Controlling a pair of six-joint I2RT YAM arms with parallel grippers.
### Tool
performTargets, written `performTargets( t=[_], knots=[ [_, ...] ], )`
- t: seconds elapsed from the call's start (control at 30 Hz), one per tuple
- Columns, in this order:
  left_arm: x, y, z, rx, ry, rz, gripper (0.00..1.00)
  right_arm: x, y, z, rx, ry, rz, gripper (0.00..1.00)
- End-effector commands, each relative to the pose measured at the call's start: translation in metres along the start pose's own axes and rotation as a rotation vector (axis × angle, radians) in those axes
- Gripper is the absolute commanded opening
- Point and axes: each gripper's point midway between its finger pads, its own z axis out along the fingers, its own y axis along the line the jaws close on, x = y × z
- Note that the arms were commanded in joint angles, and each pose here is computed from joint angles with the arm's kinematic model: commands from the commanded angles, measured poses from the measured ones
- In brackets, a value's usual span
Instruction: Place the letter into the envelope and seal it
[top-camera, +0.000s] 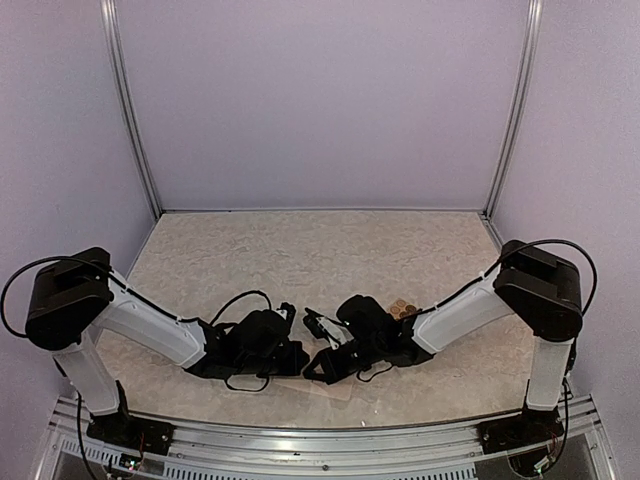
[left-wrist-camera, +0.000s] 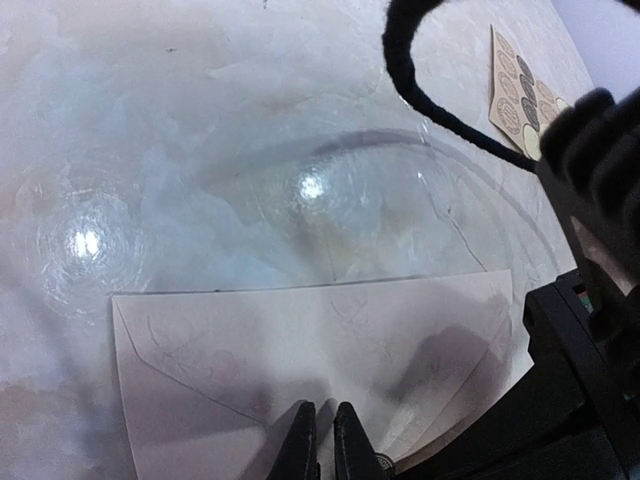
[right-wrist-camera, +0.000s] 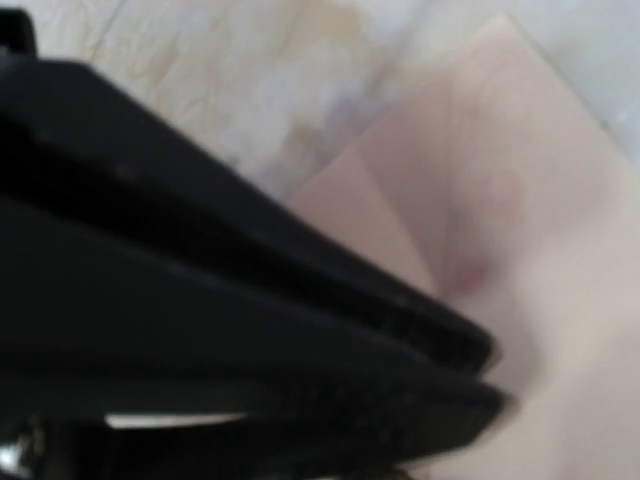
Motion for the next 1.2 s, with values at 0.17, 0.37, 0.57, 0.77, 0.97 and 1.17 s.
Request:
performTargets(
  t=[0.17,0.37,0.57,0.77,0.97,1.17],
  knots=[
    [0.034,0.045,0.004,-0.166,0.104,0.021,0.07,0.03,0.007,0.001,-0.072,0.082,0.003,0.0],
    [0.033,0.041,0.001,-0.152,0.098,0.038,0.07,0.009,0.026,-0.025,-0.115,-0.019,-0.011,0.0],
    [0.032,0.037,-0.001,-0.136,0.094,0.051,0.07,-0.017,0.017,-0.044,-0.044,-0.108,0.016,0.0],
    [0.033,0.035,0.001,-0.129,0.099,0.053,0.07,-0.018,0.005,-0.03,0.002,-0.063,0.021,0.0],
    [0.034,0.035,0.001,-0.13,0.101,0.053,0.07,-0.02,0.0,-0.018,0.017,-0.047,0.025,0.0],
    [0.034,0.035,0.002,-0.129,0.103,0.054,0.07,-0.017,-0.012,-0.011,0.048,-0.032,0.052,0.0]
  ],
)
